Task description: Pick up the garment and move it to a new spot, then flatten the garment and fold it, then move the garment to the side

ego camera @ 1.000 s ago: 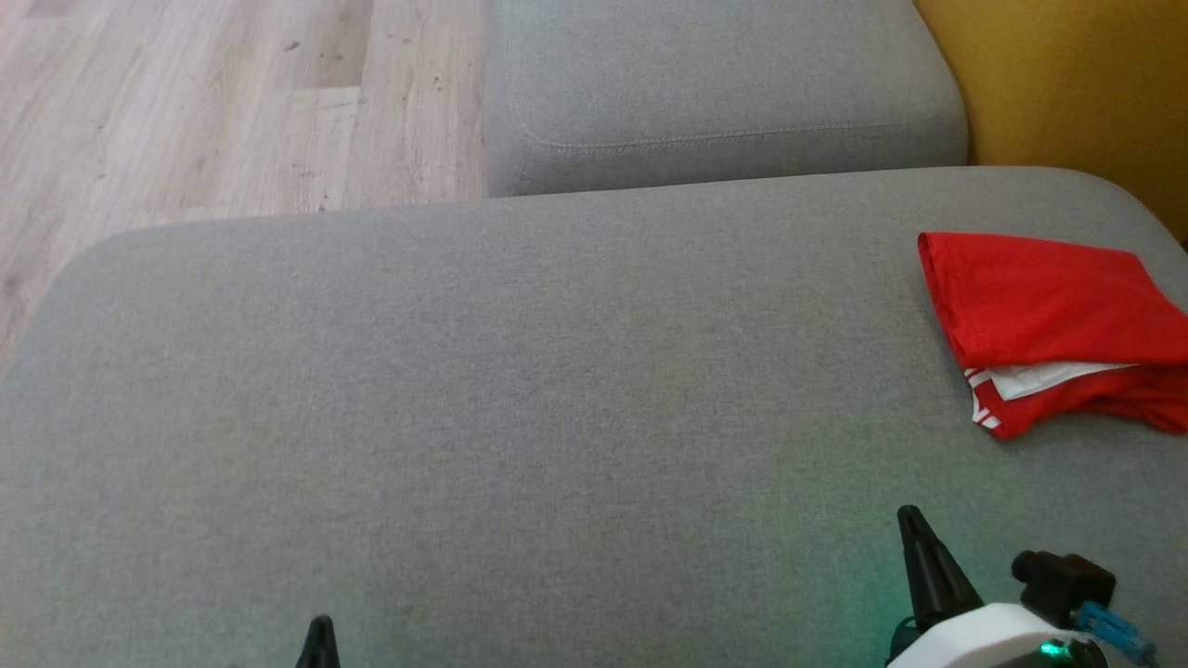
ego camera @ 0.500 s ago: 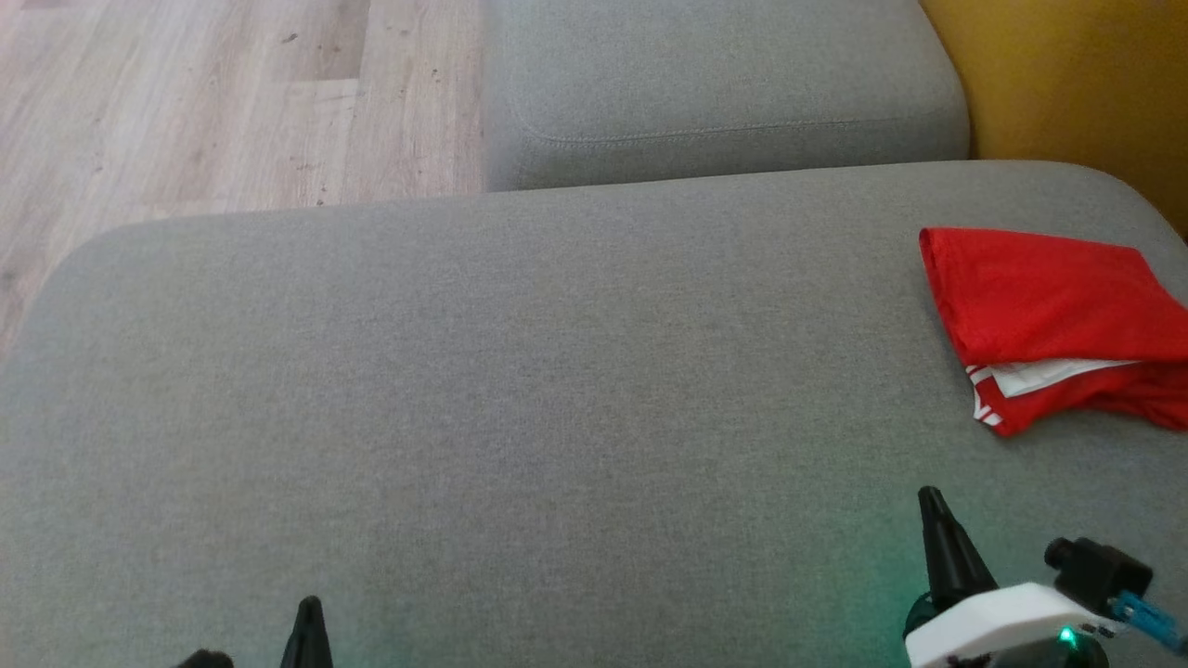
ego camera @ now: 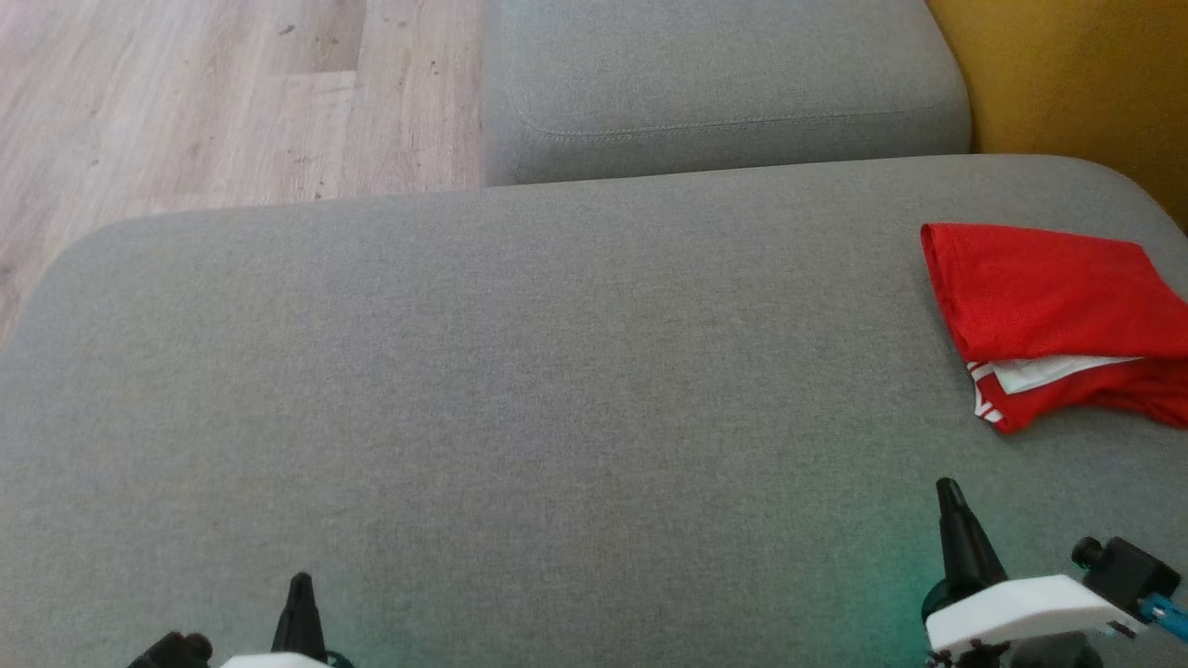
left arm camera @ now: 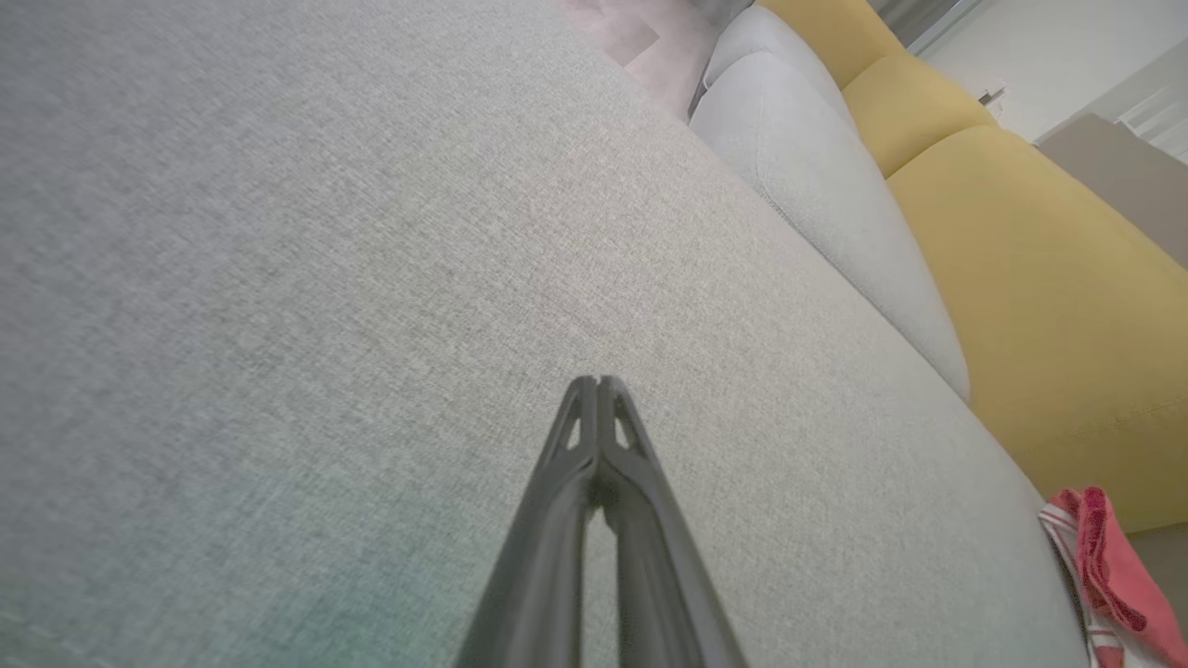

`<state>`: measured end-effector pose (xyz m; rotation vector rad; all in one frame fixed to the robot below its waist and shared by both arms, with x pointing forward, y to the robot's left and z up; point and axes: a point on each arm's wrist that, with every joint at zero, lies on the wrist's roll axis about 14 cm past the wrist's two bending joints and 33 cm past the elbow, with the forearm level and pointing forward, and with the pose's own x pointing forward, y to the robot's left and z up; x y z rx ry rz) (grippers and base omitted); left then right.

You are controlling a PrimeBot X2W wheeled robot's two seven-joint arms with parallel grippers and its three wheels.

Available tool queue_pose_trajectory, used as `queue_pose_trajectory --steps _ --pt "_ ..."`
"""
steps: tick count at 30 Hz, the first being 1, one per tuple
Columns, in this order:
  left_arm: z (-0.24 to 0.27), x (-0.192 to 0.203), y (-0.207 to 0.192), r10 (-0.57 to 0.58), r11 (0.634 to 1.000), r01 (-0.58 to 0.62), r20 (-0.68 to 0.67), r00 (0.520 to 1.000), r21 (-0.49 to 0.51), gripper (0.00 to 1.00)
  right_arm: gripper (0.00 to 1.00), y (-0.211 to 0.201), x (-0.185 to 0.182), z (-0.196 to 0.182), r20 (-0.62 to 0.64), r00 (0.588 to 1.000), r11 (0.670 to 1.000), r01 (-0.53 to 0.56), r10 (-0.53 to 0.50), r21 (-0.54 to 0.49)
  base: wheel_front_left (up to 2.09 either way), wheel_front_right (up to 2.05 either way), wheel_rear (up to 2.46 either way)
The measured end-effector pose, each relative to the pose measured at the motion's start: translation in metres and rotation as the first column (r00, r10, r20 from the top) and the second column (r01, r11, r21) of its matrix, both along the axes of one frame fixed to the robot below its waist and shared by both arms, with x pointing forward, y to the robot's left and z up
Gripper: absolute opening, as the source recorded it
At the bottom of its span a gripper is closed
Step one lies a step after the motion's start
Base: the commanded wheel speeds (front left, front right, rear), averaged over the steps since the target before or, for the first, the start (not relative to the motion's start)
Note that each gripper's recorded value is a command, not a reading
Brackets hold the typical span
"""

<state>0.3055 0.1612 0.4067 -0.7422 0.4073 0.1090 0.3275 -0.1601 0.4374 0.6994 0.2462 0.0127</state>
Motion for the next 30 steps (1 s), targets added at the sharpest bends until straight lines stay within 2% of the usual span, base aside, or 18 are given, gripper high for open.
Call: queue_pose_trajectory --steps 15,30 --pt "0.01 0.015 0.002 0.051 0.987 -0.048 0.018 0.999 -0.155 0.0 0.0 -0.008 0.011 0.008 0.004 0.998 0.985 0.059 -0.06 0.163 0.0 0.0 0.0" --pt "0.019 0.026 0.006 0.105 0.946 -0.09 0.032 0.994 -0.31 0.0 0.0 -0.017 0.015 0.009 -0.017 0.993 0.939 0.118 -0.119 0.322 0.0 0.0 0.0"
